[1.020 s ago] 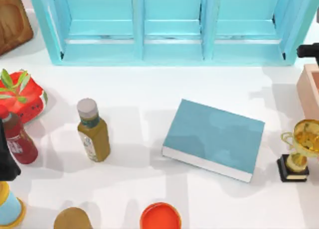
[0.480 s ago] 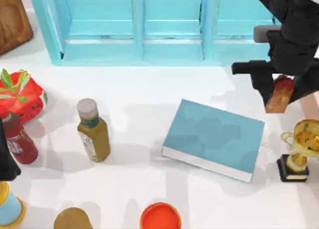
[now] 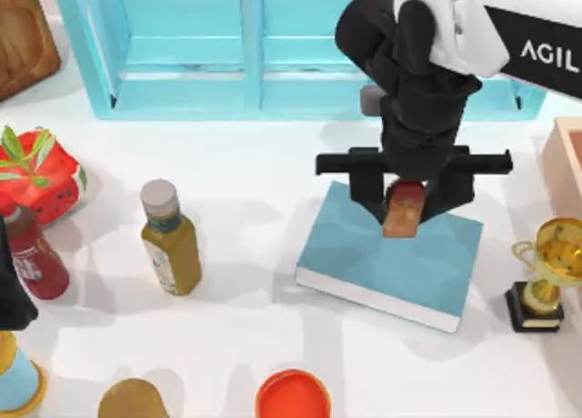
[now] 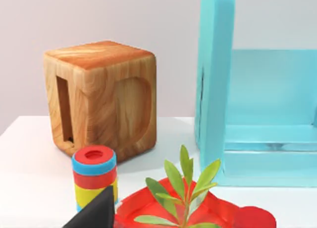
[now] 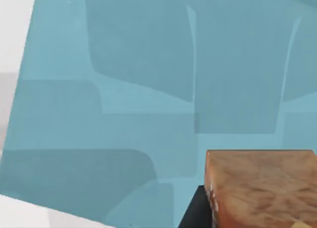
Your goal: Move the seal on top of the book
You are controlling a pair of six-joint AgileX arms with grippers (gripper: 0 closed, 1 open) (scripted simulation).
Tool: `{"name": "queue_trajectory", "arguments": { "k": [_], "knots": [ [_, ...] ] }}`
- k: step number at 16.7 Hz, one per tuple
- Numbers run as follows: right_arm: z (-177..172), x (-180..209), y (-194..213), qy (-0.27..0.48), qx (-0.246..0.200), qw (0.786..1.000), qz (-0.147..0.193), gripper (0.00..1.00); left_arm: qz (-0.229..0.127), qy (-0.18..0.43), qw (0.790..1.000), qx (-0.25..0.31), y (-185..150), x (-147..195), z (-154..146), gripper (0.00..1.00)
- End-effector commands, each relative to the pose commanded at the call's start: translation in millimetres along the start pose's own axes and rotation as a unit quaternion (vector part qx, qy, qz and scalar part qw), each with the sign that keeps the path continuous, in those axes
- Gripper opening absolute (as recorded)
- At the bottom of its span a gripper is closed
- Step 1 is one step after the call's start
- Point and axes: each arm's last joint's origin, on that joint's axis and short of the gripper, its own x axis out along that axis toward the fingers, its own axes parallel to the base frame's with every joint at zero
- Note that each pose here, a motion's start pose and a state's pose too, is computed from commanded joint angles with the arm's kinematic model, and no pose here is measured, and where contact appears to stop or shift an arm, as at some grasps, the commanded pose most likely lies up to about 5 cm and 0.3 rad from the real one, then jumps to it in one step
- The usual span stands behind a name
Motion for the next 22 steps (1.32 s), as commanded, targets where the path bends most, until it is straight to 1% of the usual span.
{"name": "queue_trajectory", "arguments": {
  "k": [10,22],
  "knots": [
    [0.0,-5.0,0.0,0.0,0.0,1.0,0.0,0.0,0.0,0.0,1.0,0.0,0.0,0.0,0.0,1.0],
    [0.0,-5.0,0.0,0.0,0.0,1.0,0.0,0.9,0.0,0.0,1.0,0.0,0.0,0.0,0.0,1.0]
  ]
}}
